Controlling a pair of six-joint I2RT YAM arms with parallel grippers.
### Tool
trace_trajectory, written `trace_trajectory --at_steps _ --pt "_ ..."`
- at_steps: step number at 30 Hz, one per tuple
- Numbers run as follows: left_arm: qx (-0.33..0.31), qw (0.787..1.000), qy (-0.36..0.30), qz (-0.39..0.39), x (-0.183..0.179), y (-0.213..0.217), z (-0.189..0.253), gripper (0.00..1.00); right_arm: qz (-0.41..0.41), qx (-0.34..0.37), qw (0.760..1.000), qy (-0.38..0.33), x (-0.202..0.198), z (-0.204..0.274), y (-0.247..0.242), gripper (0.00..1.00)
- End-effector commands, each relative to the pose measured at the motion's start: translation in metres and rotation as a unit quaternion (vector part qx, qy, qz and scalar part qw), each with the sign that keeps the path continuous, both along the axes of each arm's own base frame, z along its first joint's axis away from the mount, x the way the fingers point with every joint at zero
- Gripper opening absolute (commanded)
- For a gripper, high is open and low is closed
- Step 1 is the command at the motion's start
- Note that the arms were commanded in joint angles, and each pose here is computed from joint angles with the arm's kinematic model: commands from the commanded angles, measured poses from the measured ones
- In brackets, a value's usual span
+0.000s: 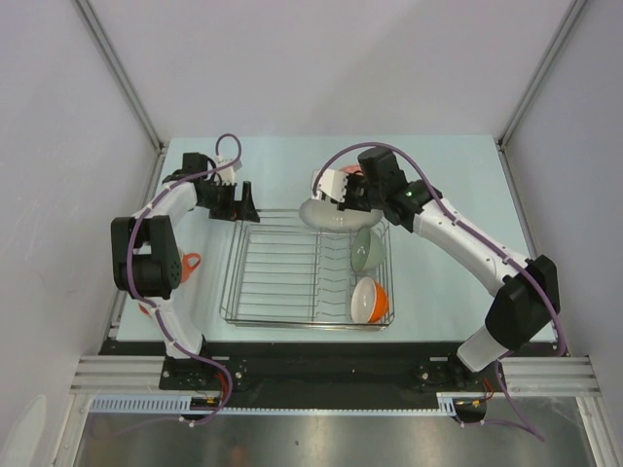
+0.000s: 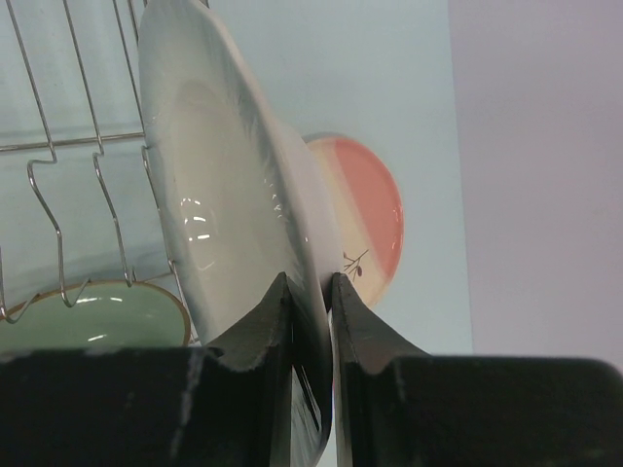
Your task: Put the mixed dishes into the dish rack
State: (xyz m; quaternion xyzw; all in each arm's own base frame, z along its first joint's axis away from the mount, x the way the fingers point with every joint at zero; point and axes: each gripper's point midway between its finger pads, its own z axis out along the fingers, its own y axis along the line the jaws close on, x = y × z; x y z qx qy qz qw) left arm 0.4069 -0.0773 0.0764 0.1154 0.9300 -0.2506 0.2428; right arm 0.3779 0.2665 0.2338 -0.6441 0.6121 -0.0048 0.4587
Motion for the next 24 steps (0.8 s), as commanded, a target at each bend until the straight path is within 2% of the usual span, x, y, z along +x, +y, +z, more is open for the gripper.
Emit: trace_trajectory --at_steps 1,11,18,24 --pt "0.017 0.999 -0.033 -0.004 0.009 0.004 0.006 0.97 0.008 -0.018 0.995 0.101 -0.037 -0.038 0.005 0.00" --pt "0.016 0.999 -0.033 -0.002 0.009 0.004 0.002 0.97 -0.002 0.011 0.990 0.140 -0.064 -0.027 -0.003 0.00" --pt "0.018 0.999 -0.039 0.002 0.009 0.005 0.006 0.97 -0.023 0.033 0.982 0.183 -0.057 -0.037 -0.012 0.00" --pt "0.025 0.999 -0.045 0.003 0.008 0.007 0.009 0.97 -0.025 0.006 0.981 0.192 -0.053 -0.054 -0.010 0.00"
